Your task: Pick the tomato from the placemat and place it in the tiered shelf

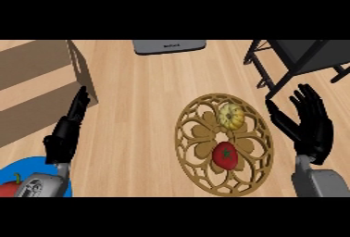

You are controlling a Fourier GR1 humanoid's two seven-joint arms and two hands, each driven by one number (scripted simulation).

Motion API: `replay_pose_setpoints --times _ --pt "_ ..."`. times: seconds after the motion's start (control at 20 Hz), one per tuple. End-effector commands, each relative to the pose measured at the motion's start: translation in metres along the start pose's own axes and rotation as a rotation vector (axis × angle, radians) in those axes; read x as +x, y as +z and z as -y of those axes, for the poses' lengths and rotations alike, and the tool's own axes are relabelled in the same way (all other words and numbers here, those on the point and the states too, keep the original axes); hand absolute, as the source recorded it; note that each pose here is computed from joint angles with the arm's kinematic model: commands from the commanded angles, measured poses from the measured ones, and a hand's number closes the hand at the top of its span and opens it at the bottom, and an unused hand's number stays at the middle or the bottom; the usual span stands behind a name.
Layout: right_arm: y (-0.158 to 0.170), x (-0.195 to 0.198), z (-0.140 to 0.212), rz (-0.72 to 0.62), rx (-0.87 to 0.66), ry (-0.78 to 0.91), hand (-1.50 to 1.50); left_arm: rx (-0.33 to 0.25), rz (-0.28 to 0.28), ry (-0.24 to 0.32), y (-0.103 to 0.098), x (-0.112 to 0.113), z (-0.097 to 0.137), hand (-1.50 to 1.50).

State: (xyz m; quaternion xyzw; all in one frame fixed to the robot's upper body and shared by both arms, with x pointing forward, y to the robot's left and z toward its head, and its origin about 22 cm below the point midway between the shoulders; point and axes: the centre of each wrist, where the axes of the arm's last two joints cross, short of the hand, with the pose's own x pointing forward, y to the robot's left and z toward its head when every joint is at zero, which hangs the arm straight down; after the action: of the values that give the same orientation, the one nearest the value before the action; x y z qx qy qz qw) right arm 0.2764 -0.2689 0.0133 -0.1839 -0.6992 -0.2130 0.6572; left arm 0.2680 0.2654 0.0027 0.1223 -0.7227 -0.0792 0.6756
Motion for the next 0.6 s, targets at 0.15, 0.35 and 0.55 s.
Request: replay_pose_setpoints --times 0.15,0.35,0.55 --pt "0.048 -0.066 0.087 -0.027 -0.707 0.387 -1.50 -0.043 -0.058 0.046 0.009 -0.003 0.012 0.00" --pt "0.089 -0.033 0.059 0.140 -0.815 0.269 -1.50 -0.082 -0.057 0.057 0.000 0.010 0.012 0.00" --pt "0.158 -0.011 0.054 0.102 -0.621 0.207 -1.50 -0.117 -0.056 0.051 -0.003 0.019 0.024 0.00"
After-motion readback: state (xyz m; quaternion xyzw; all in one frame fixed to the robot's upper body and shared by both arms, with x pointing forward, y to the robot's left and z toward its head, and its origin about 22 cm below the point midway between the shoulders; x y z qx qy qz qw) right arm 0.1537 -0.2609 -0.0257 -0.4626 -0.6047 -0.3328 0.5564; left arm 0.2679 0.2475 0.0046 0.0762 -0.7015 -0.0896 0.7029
